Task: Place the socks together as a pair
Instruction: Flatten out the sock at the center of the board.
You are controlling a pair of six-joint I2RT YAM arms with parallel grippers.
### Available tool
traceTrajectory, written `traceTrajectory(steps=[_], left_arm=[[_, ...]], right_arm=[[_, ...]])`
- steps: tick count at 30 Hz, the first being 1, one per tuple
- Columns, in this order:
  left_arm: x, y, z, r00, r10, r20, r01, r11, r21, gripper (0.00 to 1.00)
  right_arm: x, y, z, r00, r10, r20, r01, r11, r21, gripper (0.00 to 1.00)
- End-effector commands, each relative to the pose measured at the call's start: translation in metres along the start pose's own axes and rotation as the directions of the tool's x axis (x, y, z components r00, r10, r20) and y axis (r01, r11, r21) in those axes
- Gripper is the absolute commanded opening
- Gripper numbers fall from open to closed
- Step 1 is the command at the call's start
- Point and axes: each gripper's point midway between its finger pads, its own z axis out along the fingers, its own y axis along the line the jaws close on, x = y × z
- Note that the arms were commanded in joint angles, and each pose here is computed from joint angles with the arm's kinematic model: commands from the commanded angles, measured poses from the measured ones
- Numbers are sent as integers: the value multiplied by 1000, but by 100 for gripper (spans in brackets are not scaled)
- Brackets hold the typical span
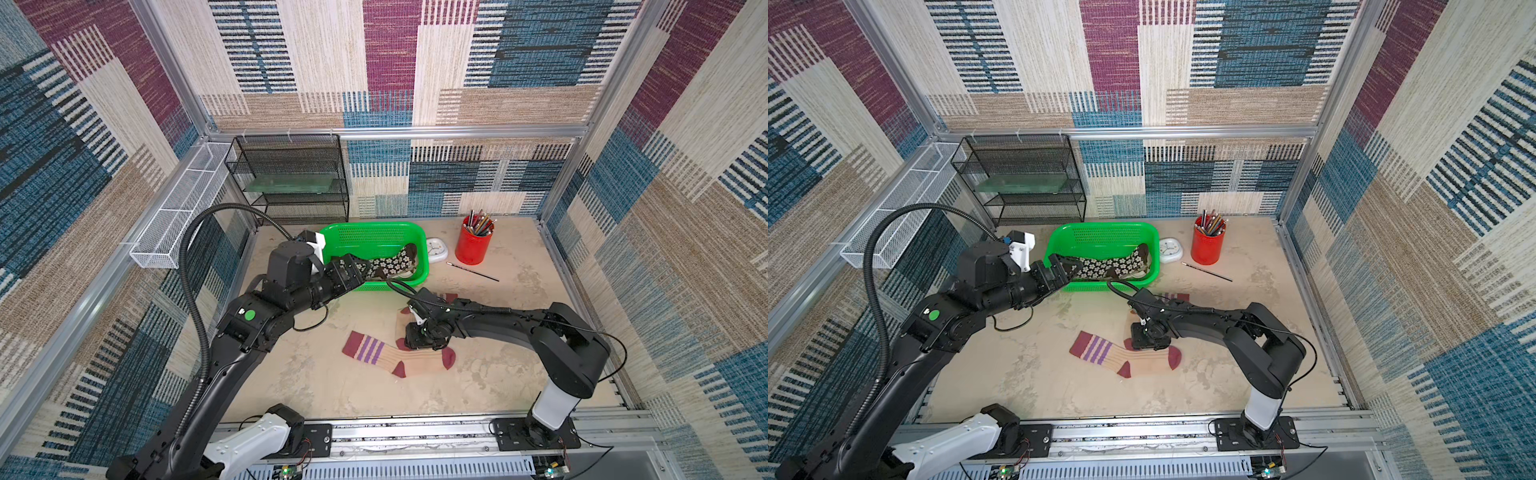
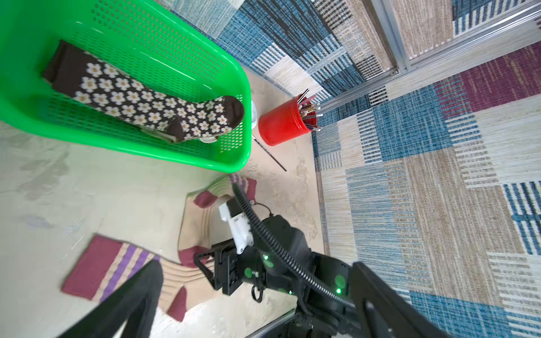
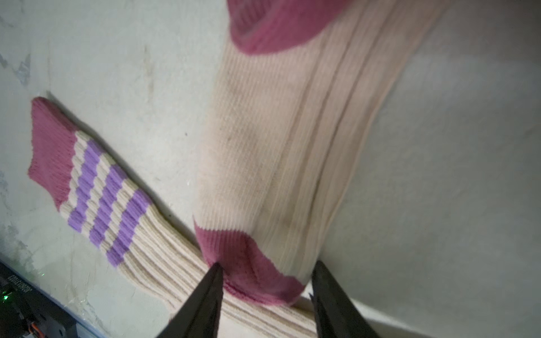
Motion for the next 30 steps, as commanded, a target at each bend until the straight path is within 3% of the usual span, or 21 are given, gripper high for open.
traceTrajectory(steps=[1,4,10,16,23,30], left_arm=[[7,21,-10,1000,24,3,-23,998,-62,99],[8,30,-17,1000,15,20,-13,997,-74,99],[9,42,-24,1000,9,25,-7,996,-85,99],[13,57,-23,999,-8,32,11,995,-101,99],[15,76,-21,998,-32,45,37,992,-121,99],[15,89,-27,996,-45,73,55,988,-142,99]], right_arm=[[-1,-17,8,1000,7,-6,-6,996,94,36],[-3,-15,4,1000,5,-1,-5,996,88,18],[-24,19,-58,990,-129,61,127,991,39,0],[-19,51,-136,953,-303,2,303,952,-43,0],[0,88,-191,894,-437,-96,424,896,-129,0],[19,173,-225,812,-583,-10,532,748,-396,0]])
